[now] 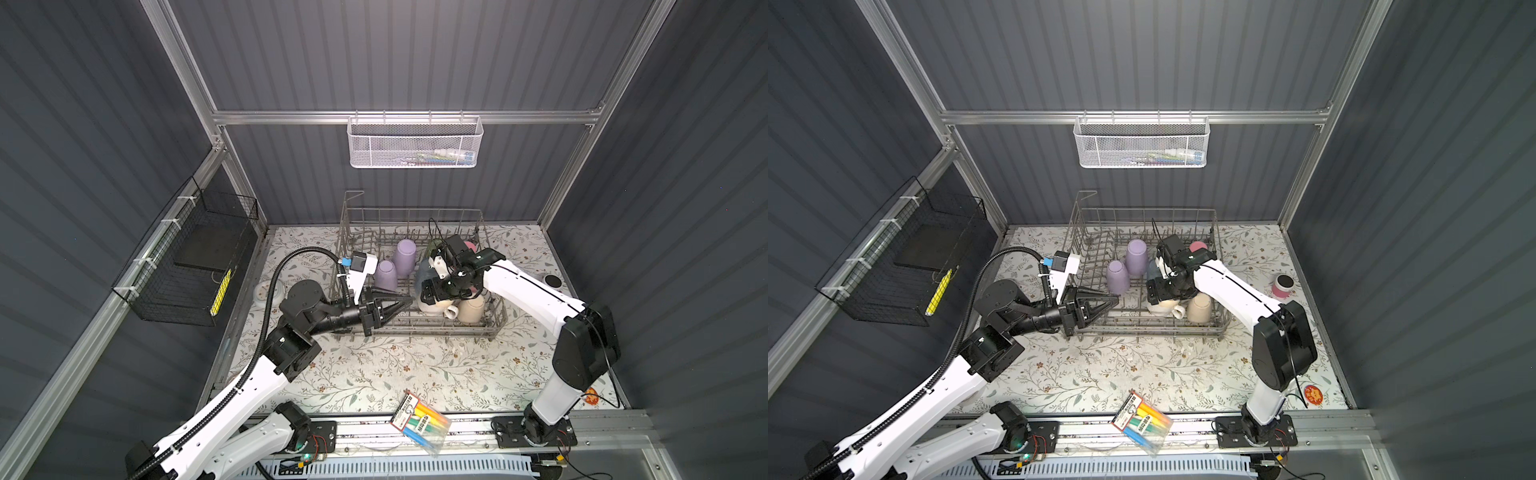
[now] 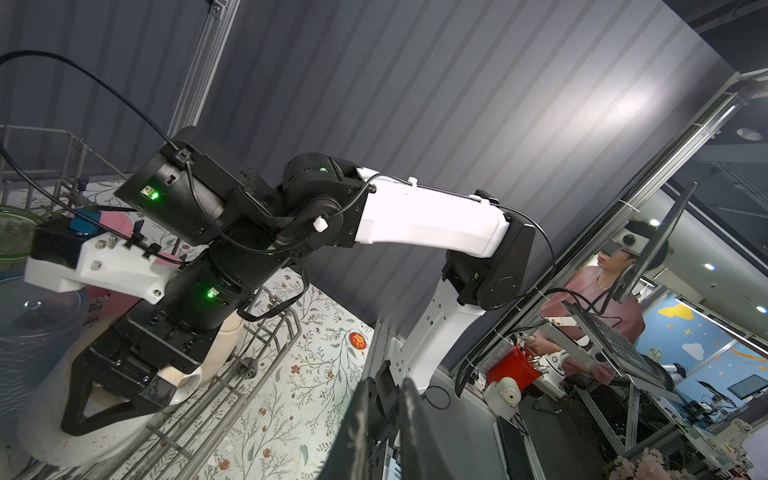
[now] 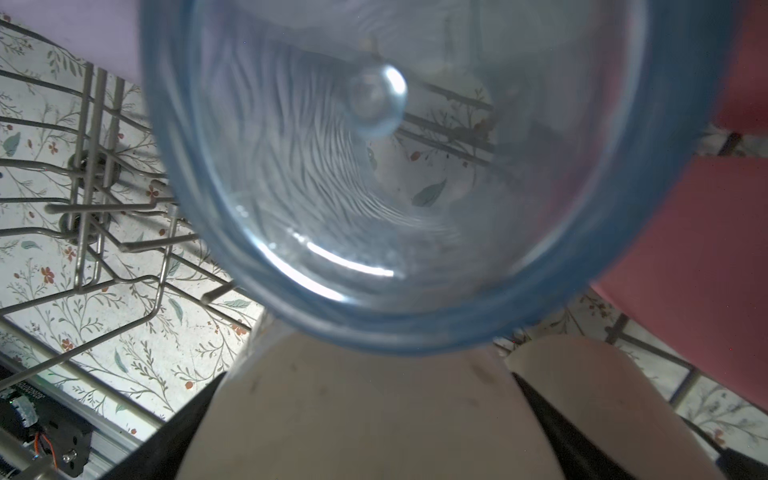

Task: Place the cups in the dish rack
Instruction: 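Carry the white mug with the right gripper and lower it into the rack, then set the inverted white mug down beside the cream cup in the rack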

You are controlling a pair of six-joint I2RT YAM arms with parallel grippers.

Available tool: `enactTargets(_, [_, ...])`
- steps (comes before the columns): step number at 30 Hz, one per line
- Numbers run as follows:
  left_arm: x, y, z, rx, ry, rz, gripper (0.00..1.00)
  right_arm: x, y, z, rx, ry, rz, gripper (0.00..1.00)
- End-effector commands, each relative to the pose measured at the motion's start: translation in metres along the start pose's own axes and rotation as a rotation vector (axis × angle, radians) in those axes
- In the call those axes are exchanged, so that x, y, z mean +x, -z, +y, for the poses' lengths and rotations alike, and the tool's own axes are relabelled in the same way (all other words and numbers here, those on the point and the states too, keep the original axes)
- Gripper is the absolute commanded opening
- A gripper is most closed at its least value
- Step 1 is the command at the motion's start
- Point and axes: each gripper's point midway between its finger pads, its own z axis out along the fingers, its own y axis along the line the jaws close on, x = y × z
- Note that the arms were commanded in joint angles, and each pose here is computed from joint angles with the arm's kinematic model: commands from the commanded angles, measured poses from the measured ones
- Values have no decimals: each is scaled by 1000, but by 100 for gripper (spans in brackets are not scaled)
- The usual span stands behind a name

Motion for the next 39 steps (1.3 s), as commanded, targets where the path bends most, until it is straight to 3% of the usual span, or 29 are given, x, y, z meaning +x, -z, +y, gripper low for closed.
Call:
enactTargets(1, [2,3,2,-9,-21,-1,15,-20,11,6,9,-2,-66,34])
enactTargets(14, [8,5,6,-17,-15,1,15,-12,-13,5,76,-15,-15,43])
enactTargets(29, [9,6,7,-23,-14,1,14,-4,-24,3,132,-33,2,67])
enactTargets(39, [9,6,6,-22,-14,1,14,1,-24,2,143,-40,3,75])
